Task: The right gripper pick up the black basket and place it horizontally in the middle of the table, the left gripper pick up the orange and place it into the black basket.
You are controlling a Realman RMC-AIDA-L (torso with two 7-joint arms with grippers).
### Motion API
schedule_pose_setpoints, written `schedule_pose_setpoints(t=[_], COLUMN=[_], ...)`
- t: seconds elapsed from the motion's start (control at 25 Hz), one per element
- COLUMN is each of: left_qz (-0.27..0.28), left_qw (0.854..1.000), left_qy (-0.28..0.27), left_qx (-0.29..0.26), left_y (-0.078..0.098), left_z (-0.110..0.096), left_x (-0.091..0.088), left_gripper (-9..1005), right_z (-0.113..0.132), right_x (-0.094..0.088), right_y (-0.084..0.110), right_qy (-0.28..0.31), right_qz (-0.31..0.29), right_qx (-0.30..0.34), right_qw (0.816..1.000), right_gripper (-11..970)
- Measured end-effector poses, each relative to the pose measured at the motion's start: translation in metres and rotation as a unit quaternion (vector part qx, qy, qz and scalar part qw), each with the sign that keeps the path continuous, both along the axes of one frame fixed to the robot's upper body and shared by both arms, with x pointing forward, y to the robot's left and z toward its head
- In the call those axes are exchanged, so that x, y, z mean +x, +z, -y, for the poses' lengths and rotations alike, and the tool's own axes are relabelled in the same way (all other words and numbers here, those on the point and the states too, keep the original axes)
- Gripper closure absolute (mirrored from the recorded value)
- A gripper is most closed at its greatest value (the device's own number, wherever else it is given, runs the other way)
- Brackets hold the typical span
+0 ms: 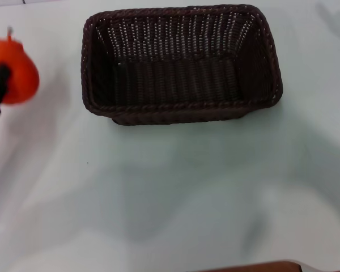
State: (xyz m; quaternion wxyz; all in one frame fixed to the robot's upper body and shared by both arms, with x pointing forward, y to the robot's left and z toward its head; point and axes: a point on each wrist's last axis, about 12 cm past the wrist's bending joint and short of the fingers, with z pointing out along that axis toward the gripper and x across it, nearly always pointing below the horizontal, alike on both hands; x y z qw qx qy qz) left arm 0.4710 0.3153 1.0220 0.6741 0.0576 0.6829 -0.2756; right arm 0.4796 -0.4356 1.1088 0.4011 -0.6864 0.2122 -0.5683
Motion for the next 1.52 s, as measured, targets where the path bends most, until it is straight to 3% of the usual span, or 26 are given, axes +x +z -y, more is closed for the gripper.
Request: schedule_pose_setpoints(t=[0.2, 0.28, 0.56, 0.76, 1.0, 1.16, 1.36, 1.52], left_qz=[0.081, 0.109, 0.118, 0.108, 0.099, 0.086, 0.071, 0.059], left_qw=[0.995, 0.991, 0.985, 0.983, 0.986, 0.992, 0.997, 0.989], left_qy=[-0.039, -0.06, -0.124, -0.148, -0.132, -0.091, 0.025, 0.138], left_qx=[-0.034, -0.047, -0.021, -0.008, 0.003, 0.009, 0.014, -0.005], left_y=[0.026, 0.035, 0.037, 0.038, 0.035, 0.029, 0.018, 0.01], left_z=[0.03, 0.055, 0.115, 0.13, 0.123, 0.109, 0.066, 0.021], left_x=[0.016, 0.024, 0.04, 0.048, 0.05, 0.05, 0.043, 0.026], left_gripper=[643, 660, 724, 558, 309, 211, 88, 66], right_z=[-0.007, -0.012, -0.018, -0.017, -0.023, -0.03, -0.048, -0.06], right_x=[0.004, 0.006, 0.005, 0.001, -0.006, -0.008, -0.013, -0.018], right_y=[-0.001, -0.002, -0.01, -0.011, -0.013, -0.021, -0.036, -0.045], right_qy=[0.013, 0.018, -0.002, -0.013, -0.035, -0.067, -0.122, -0.163], right_qz=[0.024, 0.042, 0.083, 0.103, 0.164, 0.204, 0.242, 0.259], right_qx=[-0.015, -0.02, -0.003, -0.011, -0.042, -0.086, -0.149, -0.184], right_qw=[1.0, 0.999, 0.997, 0.995, 0.985, 0.973, 0.951, 0.934], right_gripper=[366, 365, 363, 361, 359, 357, 340, 278])
